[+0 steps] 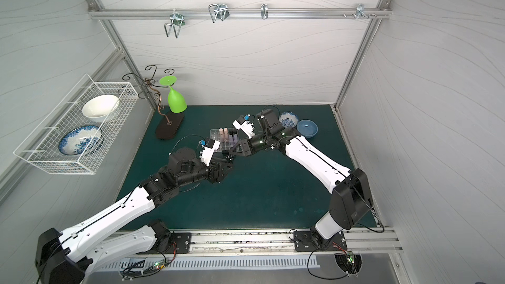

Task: Arrange the lipsticks in the organizer
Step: Pick up the lipstick at the center of the board, then place the lipstick in the storage box.

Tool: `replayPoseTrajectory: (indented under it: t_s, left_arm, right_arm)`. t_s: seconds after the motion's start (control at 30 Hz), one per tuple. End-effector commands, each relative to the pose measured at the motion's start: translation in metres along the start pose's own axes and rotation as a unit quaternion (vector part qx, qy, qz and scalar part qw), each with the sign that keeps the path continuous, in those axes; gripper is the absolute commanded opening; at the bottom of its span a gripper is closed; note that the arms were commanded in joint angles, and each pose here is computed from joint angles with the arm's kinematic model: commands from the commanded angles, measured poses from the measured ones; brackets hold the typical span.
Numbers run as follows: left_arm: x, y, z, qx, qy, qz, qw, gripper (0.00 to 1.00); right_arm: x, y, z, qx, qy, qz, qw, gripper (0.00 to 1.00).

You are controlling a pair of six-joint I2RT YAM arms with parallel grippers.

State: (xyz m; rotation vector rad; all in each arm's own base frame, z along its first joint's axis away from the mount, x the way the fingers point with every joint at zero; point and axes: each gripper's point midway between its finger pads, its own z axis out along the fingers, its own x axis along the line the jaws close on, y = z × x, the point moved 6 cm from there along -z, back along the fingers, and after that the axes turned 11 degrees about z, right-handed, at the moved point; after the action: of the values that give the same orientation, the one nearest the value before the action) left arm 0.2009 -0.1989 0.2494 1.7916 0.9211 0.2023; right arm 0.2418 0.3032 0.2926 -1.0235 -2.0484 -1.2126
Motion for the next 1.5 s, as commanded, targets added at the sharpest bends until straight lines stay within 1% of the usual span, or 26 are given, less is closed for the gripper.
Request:
replayPoseTrajectory:
  t_s: [0.0,0.1,0.17,0.23,0.33,0.43,0.6,0.77,0.97,1.13,1.47]
  left_arm:
    - [0.015,0.006,-0.014,-0.03,0.079,0.006,0.996,0.77]
    - [0.03,0.002,-0.029,-0.051,0.151,0.001,0.987,0.78]
    - [0.038,-0.001,-0.036,-0.06,0.185,0.001,0.981,0.78]
    - [0.046,-0.005,-0.043,-0.067,0.221,-0.004,0.973,0.76]
    - [0.056,-0.011,-0.046,-0.068,0.251,-0.014,0.966,0.71]
    - [0.064,-0.017,-0.045,-0.067,0.259,-0.027,0.963,0.69]
    - [0.08,-0.026,-0.042,-0.061,0.263,-0.053,0.961,0.67]
    - [0.087,-0.03,-0.04,-0.06,0.263,-0.062,0.961,0.67]
    - [0.089,-0.03,-0.034,-0.055,0.255,-0.061,0.963,0.66]
    - [0.09,-0.029,-0.032,-0.055,0.252,-0.062,0.964,0.66]
    - [0.093,-0.031,-0.027,-0.051,0.249,-0.067,0.965,0.66]
  right_arm:
    - [-0.001,0.012,0.005,-0.026,-0.054,-0.029,0.998,0.15]
    - [-0.008,0.021,0.017,-0.046,-0.116,-0.061,0.99,0.15]
    - [-0.011,0.027,0.027,-0.059,-0.152,-0.083,0.983,0.15]
    - [-0.016,0.035,0.039,-0.072,-0.18,-0.105,0.975,0.15]
    - [-0.023,0.044,0.056,-0.101,-0.215,-0.141,0.961,0.16]
    - [-0.034,0.053,0.07,-0.118,-0.25,-0.16,0.948,0.16]
    - [-0.054,0.068,0.087,-0.137,-0.298,-0.181,0.927,0.16]
    - [-0.077,0.079,0.107,-0.145,-0.326,-0.191,0.914,0.16]
    - [-0.097,0.092,0.13,-0.14,-0.347,-0.204,0.905,0.16]
    - [-0.107,0.099,0.141,-0.143,-0.357,-0.214,0.898,0.16]
    - [-0.129,0.102,0.14,-0.148,-0.375,-0.206,0.892,0.16]
